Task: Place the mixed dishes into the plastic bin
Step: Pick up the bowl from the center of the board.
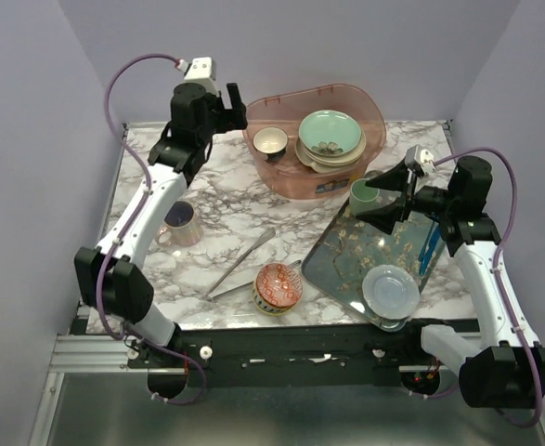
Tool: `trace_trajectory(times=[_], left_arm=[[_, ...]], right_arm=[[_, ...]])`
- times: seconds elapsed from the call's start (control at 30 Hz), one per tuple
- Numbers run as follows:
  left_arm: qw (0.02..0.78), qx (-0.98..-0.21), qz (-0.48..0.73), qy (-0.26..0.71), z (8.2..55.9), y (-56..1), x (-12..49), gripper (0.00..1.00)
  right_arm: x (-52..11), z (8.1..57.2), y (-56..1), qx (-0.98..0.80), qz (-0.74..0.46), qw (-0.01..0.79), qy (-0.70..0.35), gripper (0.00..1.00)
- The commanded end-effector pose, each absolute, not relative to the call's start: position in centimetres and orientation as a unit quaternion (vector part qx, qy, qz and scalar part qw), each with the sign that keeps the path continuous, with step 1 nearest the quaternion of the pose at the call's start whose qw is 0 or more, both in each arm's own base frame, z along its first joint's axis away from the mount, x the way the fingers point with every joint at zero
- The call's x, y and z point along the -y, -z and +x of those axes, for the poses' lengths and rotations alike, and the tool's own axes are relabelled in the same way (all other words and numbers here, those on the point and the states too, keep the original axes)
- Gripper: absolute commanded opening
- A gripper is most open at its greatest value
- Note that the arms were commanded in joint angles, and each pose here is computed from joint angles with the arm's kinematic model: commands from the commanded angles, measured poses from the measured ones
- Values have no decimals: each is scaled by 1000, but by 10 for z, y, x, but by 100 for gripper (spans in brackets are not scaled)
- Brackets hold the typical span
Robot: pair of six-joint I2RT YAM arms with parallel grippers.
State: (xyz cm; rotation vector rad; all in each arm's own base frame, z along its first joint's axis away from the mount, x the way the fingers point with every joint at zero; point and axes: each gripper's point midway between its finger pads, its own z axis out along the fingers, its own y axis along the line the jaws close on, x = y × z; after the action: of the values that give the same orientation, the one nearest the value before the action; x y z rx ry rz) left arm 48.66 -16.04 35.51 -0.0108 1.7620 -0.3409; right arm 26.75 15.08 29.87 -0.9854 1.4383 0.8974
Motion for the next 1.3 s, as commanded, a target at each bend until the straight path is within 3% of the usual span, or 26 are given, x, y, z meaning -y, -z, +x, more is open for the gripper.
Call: trace_trajectory(times=[0.0,0.63,1.27], left_arm=[[668,-712,-29,212,441,-410,145,99],[652,-729,50,204,322,-335,122,99],[688,-707,38,162,292,-317,95,99]], right_arm=[[-159,244,-297,-550,-472,551,-414,99],[-182,252,-291,-547,-512,547,-373,100],[-272,245,-209,-562,-666,373,-320,98]])
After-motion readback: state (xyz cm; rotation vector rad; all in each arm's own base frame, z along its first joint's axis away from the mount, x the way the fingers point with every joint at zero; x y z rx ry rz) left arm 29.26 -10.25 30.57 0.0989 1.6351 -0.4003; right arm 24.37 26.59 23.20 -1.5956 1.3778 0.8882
